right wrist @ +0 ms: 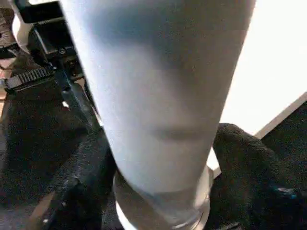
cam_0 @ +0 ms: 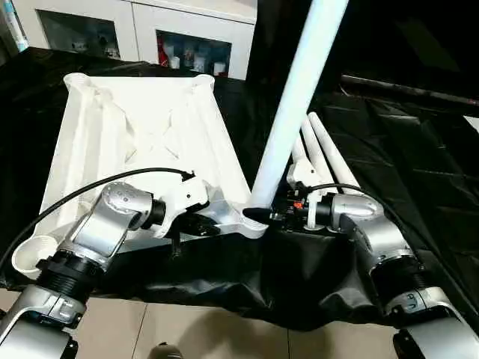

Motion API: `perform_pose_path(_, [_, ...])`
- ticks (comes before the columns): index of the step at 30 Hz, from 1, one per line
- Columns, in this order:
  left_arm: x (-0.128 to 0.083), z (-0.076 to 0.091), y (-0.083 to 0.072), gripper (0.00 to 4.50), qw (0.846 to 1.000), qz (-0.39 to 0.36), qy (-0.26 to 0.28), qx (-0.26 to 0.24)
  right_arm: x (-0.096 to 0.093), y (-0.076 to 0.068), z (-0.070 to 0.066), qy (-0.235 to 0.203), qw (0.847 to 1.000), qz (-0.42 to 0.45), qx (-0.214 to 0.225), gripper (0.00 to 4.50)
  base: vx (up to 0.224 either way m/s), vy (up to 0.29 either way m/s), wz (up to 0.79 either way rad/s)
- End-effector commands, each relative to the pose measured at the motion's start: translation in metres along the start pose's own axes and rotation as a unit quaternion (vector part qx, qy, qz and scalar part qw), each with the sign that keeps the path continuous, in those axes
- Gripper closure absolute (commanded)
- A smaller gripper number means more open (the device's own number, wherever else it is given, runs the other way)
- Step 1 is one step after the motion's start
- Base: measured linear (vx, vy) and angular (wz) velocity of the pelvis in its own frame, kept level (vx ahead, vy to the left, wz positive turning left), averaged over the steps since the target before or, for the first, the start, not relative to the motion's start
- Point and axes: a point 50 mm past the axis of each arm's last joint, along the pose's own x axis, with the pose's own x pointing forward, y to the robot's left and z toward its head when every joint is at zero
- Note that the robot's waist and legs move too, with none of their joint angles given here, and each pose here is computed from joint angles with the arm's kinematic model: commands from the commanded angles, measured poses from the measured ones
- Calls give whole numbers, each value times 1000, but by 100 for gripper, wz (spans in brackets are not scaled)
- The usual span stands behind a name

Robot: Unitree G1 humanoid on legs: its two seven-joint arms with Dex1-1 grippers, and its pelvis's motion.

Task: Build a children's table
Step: Rotate leg to tighten

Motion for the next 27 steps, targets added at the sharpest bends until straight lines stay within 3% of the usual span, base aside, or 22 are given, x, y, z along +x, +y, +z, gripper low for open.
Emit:
perform_pose_path(1, [3,15,-3,450,998,-29,-53,16,-7,-2,-2,1,1000,-7,5,171,0,0,0])
perform_pose_path(7, [3,15,-2,450,998,-30,-59,12,-5,-1,-8,3,1000,-18,26,213,0,0,0])
perform_pose_path(13, [7,15,8,450,998,31,-52,-9,3,-10,-25,21,990,-120,66,238,0,0,0])
perform_pose_path(16, [14,18,21,450,992,108,-45,-45,15,-16,-38,33,969,-216,115,241,0,0,0])
perform_pose_path(17, [18,20,26,450,986,145,-41,-64,21,-18,-42,38,954,-262,143,241,0,0,0])
perform_pose_path(18, [18,20,26,450,986,145,-41,-64,21,-18,-42,38,954,-262,143,241,0,0,0])
perform_pose_path(20, [32,28,32,450,972,207,-31,-107,36,-21,-48,44,912,-357,197,243,0,0,0])
perform_pose_path(21, [36,29,32,450,969,217,-28,-114,39,-21,-48,48,904,-374,201,243,0,0,0])
perform_pose_path(23, [41,32,32,450,966,226,-27,-119,44,-20,-48,48,897,-387,209,243,0,0,0])
perform_pose_path(27, [48,36,30,450,966,231,-26,-116,56,-16,-43,48,900,-381,206,243,0,0,0])
